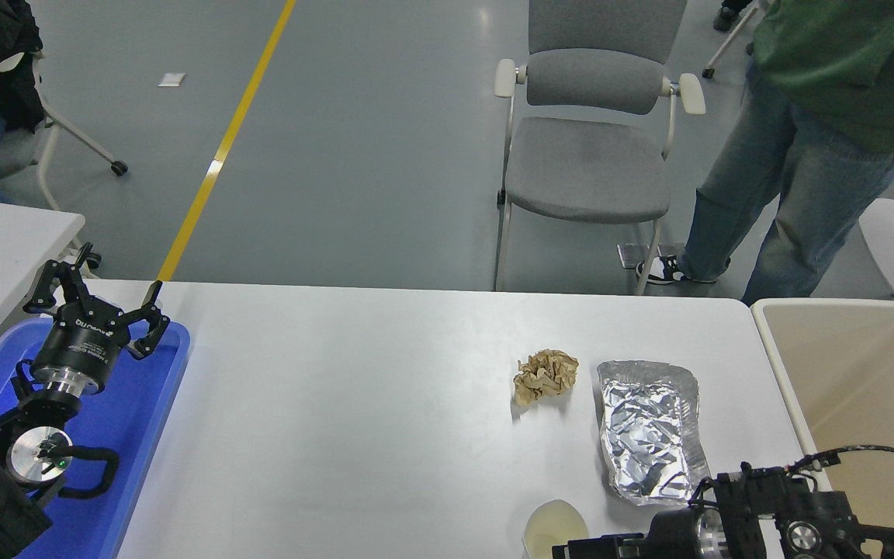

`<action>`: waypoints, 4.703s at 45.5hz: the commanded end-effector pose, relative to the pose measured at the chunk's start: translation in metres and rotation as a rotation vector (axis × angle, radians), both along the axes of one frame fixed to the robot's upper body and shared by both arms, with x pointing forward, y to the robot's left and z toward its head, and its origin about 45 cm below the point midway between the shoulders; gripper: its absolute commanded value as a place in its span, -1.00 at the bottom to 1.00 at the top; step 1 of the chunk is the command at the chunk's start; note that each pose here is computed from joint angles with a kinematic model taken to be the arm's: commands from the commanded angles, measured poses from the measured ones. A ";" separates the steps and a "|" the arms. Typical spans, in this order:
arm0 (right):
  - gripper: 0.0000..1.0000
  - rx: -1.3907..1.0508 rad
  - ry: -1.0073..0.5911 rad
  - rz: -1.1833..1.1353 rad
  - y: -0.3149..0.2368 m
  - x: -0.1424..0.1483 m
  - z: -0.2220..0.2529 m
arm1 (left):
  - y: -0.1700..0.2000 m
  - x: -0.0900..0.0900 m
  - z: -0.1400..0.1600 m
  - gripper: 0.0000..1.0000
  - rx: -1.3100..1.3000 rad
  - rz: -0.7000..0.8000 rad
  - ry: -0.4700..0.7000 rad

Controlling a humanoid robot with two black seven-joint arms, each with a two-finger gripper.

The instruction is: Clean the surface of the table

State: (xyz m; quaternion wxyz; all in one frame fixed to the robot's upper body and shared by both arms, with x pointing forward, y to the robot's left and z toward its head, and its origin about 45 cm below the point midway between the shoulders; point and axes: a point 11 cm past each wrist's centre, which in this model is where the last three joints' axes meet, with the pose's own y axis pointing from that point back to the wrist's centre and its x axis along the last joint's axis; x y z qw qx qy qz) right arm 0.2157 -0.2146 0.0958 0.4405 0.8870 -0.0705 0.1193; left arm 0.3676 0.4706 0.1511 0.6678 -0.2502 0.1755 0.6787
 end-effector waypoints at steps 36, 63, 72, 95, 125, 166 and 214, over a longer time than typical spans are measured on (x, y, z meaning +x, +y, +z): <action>-1.00 -0.083 -0.005 0.036 -0.033 0.010 0.032 | 0.000 0.000 0.000 1.00 0.000 0.000 0.000; -1.00 -0.203 -0.107 -0.248 -0.170 0.055 0.211 | 0.000 0.000 0.000 1.00 0.000 0.000 0.000; -1.00 -0.240 -0.133 -0.308 -0.201 0.045 0.256 | 0.000 0.000 0.000 1.00 0.000 0.000 0.000; -1.00 -0.251 -0.176 -0.379 -0.229 0.027 0.310 | 0.000 0.000 0.000 1.00 0.000 0.000 0.000; -1.00 -0.404 -0.238 -0.773 -0.326 0.075 0.224 | 0.000 0.000 0.000 1.00 0.000 0.000 0.000; -1.00 -0.698 -0.298 -1.339 -0.378 0.083 0.002 | 0.000 0.000 0.000 1.00 0.000 0.000 0.000; 1.00 -0.562 -0.306 -1.489 -0.346 0.081 -0.030 | 0.000 0.000 0.000 1.00 0.000 0.000 0.000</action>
